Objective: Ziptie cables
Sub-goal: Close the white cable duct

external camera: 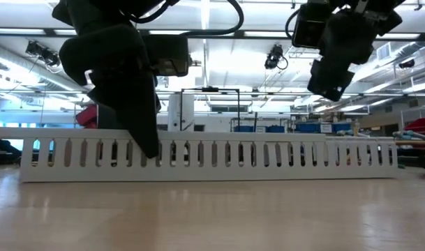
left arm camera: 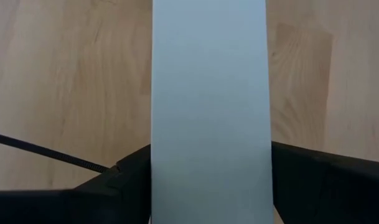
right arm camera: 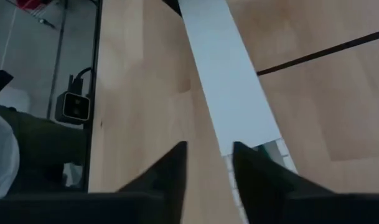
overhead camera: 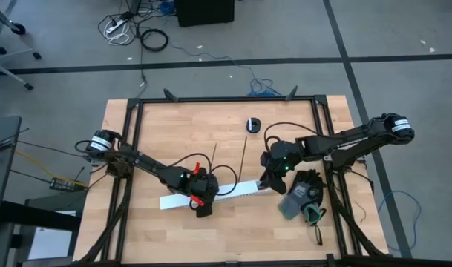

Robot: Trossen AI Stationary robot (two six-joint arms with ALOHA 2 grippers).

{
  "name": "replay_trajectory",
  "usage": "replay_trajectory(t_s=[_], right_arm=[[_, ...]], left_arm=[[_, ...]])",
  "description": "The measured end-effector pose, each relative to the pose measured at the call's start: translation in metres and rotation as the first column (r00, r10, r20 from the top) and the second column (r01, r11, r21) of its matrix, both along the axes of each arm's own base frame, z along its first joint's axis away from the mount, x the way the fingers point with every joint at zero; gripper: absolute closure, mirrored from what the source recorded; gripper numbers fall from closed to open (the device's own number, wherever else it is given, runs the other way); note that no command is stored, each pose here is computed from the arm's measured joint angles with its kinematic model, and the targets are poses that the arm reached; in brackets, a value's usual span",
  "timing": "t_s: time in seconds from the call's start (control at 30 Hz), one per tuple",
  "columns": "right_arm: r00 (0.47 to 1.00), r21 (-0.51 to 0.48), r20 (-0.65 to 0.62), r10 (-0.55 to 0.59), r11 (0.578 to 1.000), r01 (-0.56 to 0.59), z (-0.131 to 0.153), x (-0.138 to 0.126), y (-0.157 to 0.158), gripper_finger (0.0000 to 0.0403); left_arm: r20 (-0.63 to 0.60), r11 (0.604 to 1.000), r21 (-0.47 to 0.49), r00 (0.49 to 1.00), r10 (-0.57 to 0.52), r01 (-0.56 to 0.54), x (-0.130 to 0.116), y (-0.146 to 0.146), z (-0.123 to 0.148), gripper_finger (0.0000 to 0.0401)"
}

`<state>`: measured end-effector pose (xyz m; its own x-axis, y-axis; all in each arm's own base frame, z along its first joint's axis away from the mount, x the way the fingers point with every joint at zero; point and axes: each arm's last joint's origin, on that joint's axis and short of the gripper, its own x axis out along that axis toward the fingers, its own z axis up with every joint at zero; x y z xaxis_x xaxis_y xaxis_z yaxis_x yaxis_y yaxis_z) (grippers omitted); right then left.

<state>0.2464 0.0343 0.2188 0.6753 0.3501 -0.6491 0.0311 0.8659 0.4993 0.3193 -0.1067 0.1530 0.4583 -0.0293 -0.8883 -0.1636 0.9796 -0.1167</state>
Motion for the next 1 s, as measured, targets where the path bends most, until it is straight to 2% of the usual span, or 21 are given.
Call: replay_trajectory(t_s=[0.13, 0.27, 0.4, 0.53, 0.63, 1.0], right_arm=[[0.999, 0.017, -0.02, 0.042, 0.999, -0.042, -0.003, 0.0, 0.005, 0.0217], [0.995, -0.044, 0.016, 0.101, 0.994, -0.1, -0.003, 0.0, 0.009, 0.0163], [0.993, -0.129, 0.001, 0.118, 0.985, -0.117, -0.01, 0.003, 0.008, 0.0132], [0.988, -0.163, -0.049, 0.145, 0.975, -0.151, -0.027, 0.011, 0.009, 0.0118], [0.986, -0.228, -0.081, 0.148, 0.96, -0.163, -0.037, 0.014, 0.012, 0.0117], [0.986, -0.325, -0.106, 0.128, 0.933, -0.156, -0.044, 0.015, 0.015, 0.0117]], left_arm=[[-0.003, 1.0, -0.007, 1.0, -0.004, 0.004, 0.0, 0.0, 0.0, 0.0161], [-0.004, 1.0, -0.013, 1.0, -0.008, 0.008, 0.0, -0.001, 0.0, 0.016], [-0.005, 1.0, -0.015, 1.0, -0.009, 0.009, -0.001, -0.001, 0.0, 0.016], [-0.007, 1.0, -0.017, 1.0, -0.008, 0.008, -0.001, -0.001, -0.001, 0.016], [-0.008, 1.0, -0.019, 1.0, -0.005, 0.005, -0.001, -0.001, -0.001, 0.016], [-0.005, 1.0, -0.021, 1.0, -0.006, 0.006, 0.0, -0.001, -0.001, 0.016]])
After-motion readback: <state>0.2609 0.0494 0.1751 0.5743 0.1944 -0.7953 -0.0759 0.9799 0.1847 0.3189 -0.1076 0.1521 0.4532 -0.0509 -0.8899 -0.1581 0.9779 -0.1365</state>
